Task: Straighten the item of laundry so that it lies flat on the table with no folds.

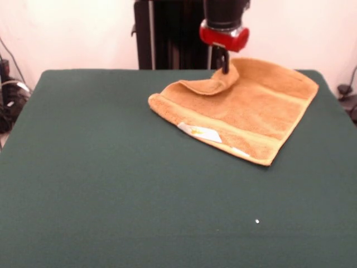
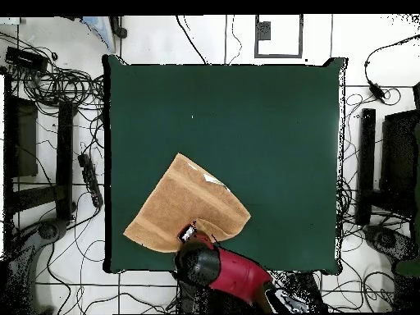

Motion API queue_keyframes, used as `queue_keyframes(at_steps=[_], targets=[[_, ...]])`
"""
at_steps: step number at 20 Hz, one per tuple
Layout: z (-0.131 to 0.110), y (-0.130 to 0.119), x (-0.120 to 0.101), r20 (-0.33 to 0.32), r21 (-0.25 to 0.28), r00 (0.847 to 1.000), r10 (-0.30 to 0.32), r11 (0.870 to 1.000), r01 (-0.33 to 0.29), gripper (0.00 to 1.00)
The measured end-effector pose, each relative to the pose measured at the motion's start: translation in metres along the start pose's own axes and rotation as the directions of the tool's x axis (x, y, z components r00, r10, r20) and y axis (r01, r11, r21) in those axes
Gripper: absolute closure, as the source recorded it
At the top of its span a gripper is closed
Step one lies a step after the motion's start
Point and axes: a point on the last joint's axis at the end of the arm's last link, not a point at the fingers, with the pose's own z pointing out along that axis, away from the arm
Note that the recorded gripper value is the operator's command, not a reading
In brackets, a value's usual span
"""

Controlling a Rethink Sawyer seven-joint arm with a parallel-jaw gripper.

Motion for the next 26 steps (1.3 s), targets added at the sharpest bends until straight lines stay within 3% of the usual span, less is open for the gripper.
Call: queue_keyframes(at_steps=[9, 17, 26], targets=[[-0.02, -0.026, 0.011, -0.044, -0.004, 0.998, 0.053, 0.999, -0.053, 1.0], [-0.02, -0.057, 0.023, -0.103, 0.015, 0.99, 0.096, 0.995, -0.095, 1.0], [-0.015, -0.08, 0.03, -0.127, 0.008, 0.988, 0.084, 0.996, -0.084, 1.0]])
